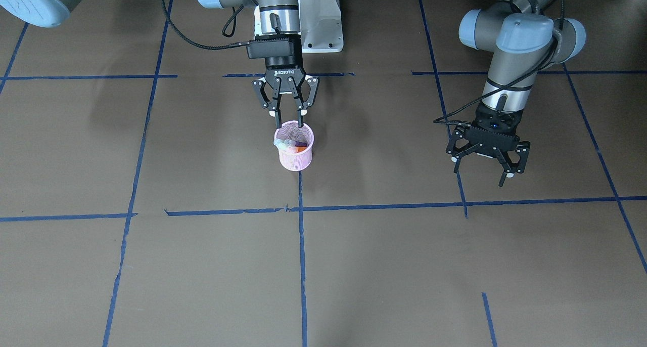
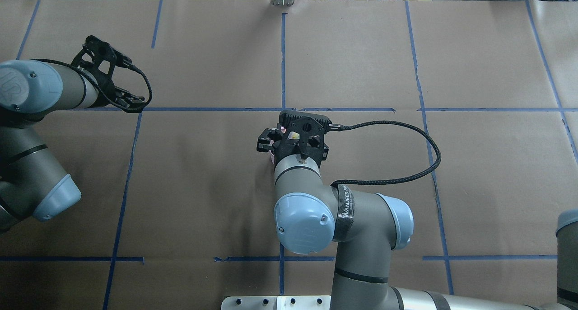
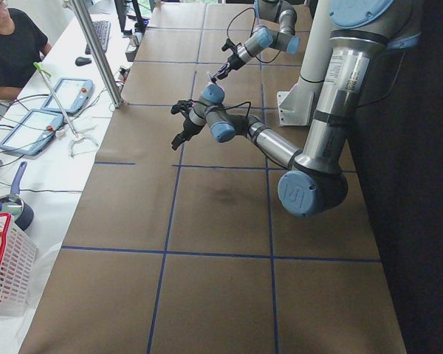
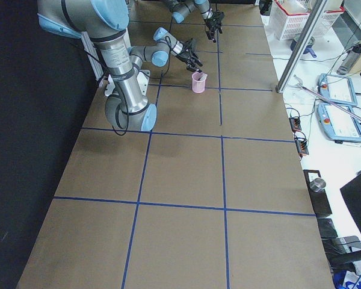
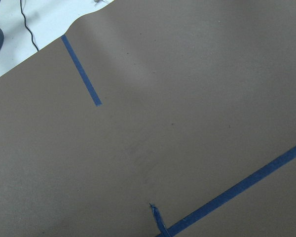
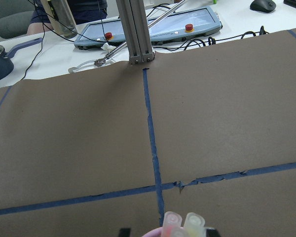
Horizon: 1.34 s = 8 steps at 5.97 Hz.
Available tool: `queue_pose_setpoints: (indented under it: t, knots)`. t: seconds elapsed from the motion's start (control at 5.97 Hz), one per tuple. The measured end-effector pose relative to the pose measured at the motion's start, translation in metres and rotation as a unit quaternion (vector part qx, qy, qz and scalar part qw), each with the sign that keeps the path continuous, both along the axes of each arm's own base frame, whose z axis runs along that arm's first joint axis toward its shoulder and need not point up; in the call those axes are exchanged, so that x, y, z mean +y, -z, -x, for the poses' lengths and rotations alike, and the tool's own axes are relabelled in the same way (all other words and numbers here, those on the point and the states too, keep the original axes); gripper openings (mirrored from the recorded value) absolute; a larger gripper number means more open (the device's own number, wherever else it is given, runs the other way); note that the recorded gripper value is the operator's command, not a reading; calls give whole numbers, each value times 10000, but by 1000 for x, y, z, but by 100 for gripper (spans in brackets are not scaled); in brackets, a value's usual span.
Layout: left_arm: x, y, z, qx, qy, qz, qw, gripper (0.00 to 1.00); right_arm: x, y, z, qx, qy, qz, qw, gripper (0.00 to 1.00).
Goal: Collect pens into pen holder
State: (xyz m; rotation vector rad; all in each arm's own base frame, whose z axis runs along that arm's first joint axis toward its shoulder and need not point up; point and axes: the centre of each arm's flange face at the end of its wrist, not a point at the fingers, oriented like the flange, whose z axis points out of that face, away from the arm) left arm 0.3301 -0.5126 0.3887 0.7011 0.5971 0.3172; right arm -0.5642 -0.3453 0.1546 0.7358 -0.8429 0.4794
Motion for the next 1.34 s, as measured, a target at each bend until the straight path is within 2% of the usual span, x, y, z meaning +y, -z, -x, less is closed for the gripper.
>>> queue_pose_setpoints:
  t: [0.17, 0.33, 0.67, 1.0, 1.17, 1.34]
  knots:
    - [-6, -5, 14, 4, -37, 171, 9998, 100, -1, 6, -8, 2, 70, -63, 10000, 100]
    - [-19, -8, 45, 85, -110, 563, 9983, 100, -5, 14, -27, 4, 277, -119, 9995, 100]
    - [-44, -15, 133, 292, -215, 1363, 9900, 100, -34, -5, -85, 107, 1000, 106, 9949, 100]
    - [-51, -51, 215, 243, 54, 2323, 9723, 100, -69, -53, -139, 414, 1633, 473, 9846, 100]
    - [-41, -85, 254, 97, 35, 2554, 9668, 100, -91, -79, -171, 470, 1914, 740, 9776, 100]
    - [-34, -109, 276, 104, -145, 2696, 9628, 100, -110, -106, -206, 499, 2188, 998, 9694, 100]
